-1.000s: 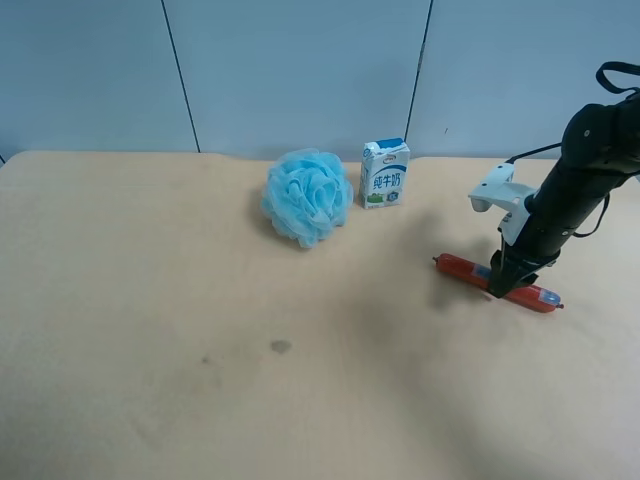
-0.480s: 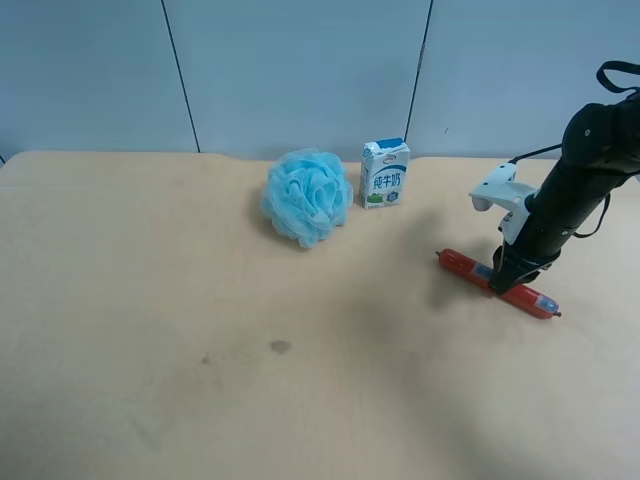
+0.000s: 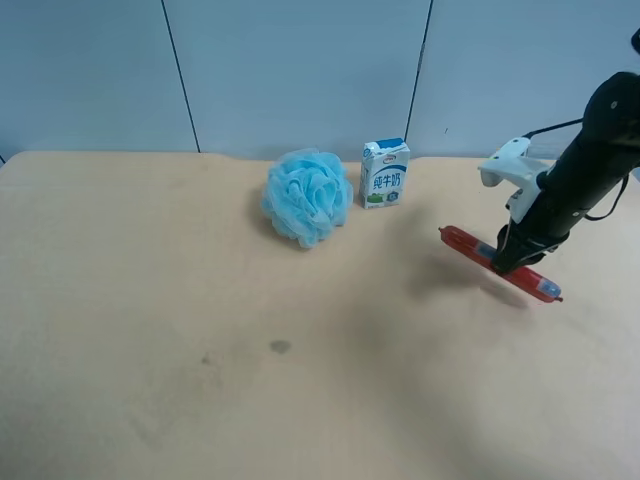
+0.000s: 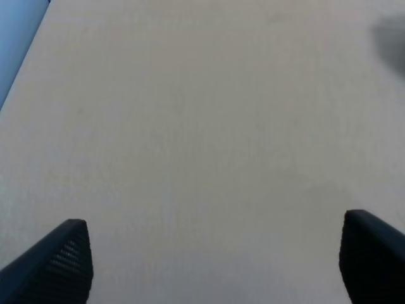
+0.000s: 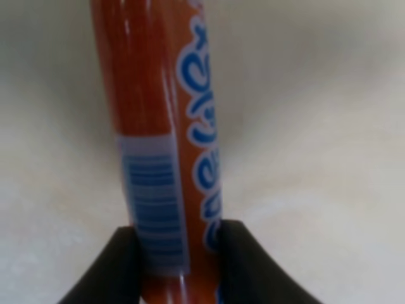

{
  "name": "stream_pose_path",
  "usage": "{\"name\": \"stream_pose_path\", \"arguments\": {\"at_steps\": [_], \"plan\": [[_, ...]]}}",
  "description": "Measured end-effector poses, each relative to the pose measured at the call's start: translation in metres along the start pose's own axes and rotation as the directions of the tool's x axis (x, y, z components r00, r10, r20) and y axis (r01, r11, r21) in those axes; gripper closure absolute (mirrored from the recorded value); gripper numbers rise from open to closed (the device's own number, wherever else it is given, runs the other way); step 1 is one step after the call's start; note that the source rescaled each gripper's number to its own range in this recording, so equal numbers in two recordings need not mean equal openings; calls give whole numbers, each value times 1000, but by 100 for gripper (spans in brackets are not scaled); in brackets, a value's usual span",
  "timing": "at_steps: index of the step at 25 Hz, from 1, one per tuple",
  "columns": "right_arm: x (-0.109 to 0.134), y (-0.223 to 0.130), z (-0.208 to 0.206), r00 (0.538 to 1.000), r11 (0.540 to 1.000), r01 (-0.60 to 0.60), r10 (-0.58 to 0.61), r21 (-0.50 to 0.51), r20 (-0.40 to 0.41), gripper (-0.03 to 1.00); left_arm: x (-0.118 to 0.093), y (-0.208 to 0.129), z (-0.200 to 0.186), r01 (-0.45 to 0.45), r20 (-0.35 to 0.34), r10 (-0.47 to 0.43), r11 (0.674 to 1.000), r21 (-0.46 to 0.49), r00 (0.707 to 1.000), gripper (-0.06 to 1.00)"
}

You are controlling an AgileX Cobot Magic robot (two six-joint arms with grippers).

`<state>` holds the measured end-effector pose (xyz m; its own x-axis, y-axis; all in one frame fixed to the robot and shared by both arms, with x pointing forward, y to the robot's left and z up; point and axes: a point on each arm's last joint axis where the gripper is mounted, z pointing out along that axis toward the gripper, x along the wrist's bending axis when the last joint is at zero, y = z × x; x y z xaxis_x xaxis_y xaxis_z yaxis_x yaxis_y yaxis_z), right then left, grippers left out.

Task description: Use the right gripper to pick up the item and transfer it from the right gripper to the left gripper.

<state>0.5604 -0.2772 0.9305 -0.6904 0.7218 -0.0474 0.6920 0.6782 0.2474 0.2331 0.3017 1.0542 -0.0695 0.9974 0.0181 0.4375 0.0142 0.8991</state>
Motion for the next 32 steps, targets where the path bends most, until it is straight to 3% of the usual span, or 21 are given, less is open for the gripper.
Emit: {"name": "stream_pose_path", "arguments": {"at_steps": [7,19,32], "plan": [[21,19,-34,1000,992,1,-2,-129,-8,94,0,0,0,0,0,0,1000,0,1000,-6],[85,49,-72,981,953,170,-187,-250,-46,94,0,0,0,0,0,0,1000,0,1000,-6],[92,65,-99,972,928,155,-204,-340,-113,95,0,0,0,0,0,0,1000,0,1000,-6]]}}
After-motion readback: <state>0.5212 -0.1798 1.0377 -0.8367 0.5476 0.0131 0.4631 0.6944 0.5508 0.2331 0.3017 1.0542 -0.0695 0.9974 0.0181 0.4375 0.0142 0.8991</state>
